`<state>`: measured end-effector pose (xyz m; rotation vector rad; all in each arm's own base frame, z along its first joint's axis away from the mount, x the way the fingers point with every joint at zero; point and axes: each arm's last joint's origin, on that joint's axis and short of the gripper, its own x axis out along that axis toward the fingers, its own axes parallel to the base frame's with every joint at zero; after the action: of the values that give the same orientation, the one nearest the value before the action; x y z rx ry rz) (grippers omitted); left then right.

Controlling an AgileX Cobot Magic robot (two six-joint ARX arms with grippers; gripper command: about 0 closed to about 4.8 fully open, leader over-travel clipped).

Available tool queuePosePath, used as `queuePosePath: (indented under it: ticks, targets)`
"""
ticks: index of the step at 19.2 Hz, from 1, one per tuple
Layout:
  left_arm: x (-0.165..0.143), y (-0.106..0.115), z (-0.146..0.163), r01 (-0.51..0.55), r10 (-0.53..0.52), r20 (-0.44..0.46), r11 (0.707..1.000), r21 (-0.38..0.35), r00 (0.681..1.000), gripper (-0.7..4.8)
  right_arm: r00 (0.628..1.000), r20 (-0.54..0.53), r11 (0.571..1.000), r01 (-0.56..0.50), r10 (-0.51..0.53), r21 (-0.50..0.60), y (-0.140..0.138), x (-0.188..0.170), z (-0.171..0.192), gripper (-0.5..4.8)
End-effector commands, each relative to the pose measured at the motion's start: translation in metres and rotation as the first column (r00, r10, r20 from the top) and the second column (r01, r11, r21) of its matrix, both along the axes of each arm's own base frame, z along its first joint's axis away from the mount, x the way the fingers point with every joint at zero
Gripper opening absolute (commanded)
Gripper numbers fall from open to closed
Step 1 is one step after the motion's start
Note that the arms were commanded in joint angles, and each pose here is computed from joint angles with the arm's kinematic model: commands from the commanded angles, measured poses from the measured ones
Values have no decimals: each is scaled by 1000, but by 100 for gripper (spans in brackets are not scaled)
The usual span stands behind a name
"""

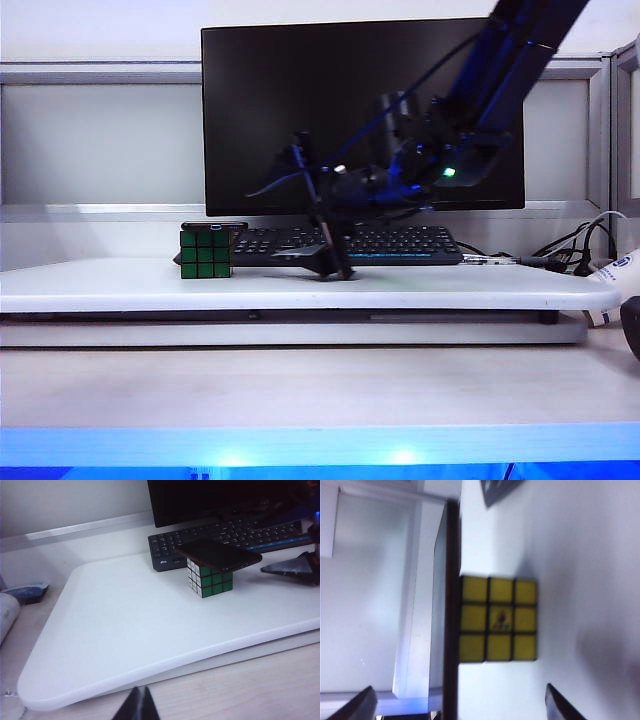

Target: Put the phone on top of the Rubik's Cube.

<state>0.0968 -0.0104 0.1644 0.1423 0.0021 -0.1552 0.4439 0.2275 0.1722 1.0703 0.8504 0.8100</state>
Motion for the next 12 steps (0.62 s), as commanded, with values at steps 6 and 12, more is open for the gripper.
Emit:
queuePosePath:
  ticks: [6,12]
  targets:
    - [-1,-3,1,112,-112,16,994,2,994,-6,988,148,998,-40,46,-42,-31,12,8,430]
    - [-1,-3,-3,119,-119,-32,993,0,992,-6,973,229,997,-10,26,-72,-56,19,17,403]
